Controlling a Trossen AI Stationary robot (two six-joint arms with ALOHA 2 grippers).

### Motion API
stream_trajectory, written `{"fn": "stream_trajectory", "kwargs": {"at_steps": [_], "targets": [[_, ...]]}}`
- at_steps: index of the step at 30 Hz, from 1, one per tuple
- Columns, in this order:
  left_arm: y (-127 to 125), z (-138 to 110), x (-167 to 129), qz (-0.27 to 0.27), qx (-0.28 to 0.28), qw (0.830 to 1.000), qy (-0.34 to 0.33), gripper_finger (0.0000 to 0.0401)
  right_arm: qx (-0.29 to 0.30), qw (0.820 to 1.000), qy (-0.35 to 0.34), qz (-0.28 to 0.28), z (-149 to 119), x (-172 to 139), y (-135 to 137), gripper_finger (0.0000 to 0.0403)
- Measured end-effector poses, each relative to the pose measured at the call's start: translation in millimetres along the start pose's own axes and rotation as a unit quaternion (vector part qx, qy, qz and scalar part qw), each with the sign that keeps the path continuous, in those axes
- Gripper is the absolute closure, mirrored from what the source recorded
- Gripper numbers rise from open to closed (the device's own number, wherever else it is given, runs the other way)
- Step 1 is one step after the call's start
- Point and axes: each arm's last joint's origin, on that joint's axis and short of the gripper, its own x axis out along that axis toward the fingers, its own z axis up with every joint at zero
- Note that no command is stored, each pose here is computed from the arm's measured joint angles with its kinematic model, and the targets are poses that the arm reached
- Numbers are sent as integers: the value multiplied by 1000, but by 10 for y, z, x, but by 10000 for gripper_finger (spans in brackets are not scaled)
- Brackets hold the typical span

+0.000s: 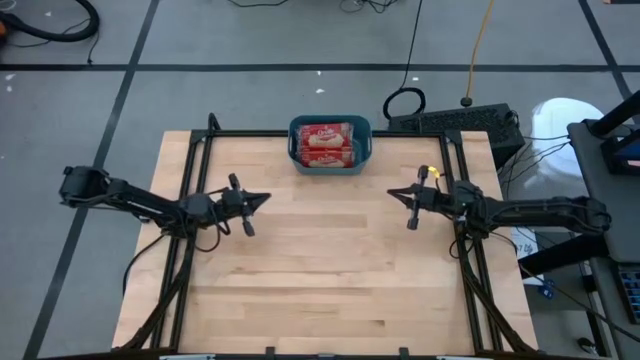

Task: Sort popcorn bags into baskets
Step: Return to Home Position

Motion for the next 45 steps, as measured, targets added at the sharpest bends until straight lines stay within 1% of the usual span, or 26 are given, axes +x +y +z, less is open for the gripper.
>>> {"fn": "stream_trajectory", "kwargs": {"at_steps": [6, 12, 16, 23, 26, 31, 34, 37, 45], "targets": [[25, -4, -57, 2, -3, 1000, 0, 391, 1, 1000, -13, -4, 30, -39, -9, 403], [32, 6, -71, 2, 9, 1000, 0, 397, 1, 1000, -16, -4, 42, -71, -13, 403], [33, 8, -73, 2, 8, 1000, 0, 390, 19, 1000, -7, 0, 29, -97, -9, 403], [32, 0, -73, 2, 6, 1000, 4, 397, 53, 997, 23, 48, -31, -152, 39, 403], [31, -12, -73, 1, 5, 1000, 10, 393, 60, 996, 21, 57, -23, -181, 60, 403], [31, -20, -72, 1, -1, 1000, 14, 387, 53, 998, 14, 27, 14, -224, 88, 403], [31, -20, -73, 1, -1, 1000, 14, 392, 47, 999, 11, 22, 28, -245, 117, 403], [30, -20, -73, 1, 0, 1000, 14, 397, 43, 998, 12, 37, 29, -261, 152, 403], [30, -25, -73, 1, 1, 1000, 16, 386, 43, 996, 21, 76, 14, -309, 230, 403]]}}
